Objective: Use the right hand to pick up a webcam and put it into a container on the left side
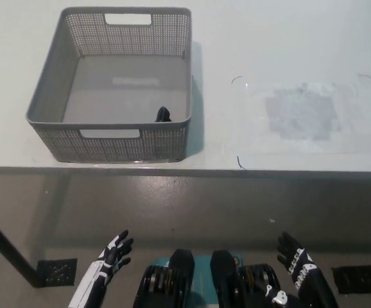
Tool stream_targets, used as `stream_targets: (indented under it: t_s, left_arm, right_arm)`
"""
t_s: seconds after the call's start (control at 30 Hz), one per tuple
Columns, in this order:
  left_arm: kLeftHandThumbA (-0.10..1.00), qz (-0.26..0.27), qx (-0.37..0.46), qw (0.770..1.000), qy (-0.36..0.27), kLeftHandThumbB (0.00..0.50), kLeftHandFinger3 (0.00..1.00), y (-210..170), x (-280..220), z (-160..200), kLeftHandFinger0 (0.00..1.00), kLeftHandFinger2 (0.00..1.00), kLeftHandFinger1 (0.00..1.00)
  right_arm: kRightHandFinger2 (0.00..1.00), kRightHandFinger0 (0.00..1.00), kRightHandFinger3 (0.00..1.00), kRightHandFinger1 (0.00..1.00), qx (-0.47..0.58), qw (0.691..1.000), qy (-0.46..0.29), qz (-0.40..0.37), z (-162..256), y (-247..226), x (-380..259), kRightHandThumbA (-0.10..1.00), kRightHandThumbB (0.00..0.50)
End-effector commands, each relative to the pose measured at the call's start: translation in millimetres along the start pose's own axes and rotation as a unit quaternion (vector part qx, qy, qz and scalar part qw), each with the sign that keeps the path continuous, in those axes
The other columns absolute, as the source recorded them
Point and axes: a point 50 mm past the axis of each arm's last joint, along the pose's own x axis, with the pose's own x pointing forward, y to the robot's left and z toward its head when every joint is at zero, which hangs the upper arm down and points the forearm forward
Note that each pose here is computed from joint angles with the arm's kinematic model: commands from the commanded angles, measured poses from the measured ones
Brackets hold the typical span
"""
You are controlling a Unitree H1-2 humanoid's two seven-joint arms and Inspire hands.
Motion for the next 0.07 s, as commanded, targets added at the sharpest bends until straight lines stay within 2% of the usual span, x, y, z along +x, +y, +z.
stream_targets:
  t_s: [0.0, 0.03]
  left_arm:
    - [1.00, 0.009, -0.002, 1.000, -0.028, 0.004, 1.00, 3.3, 0.2, 6.3, 1.00, 1.00, 1.00]
    - [1.00, 0.009, -0.002, 1.000, -0.028, 0.001, 1.00, 3.3, 0.1, 6.5, 1.00, 1.00, 1.00]
  right_arm:
    - [1.00, 1.00, 1.00, 1.00, -0.001, 0.999, -0.034, 0.017, 12.7, 2.8, 8.8, 1.00, 0.181]
    - [1.00, 1.00, 1.00, 1.00, -0.001, 0.999, -0.033, 0.018, 13.2, 2.8, 8.4, 1.00, 0.178]
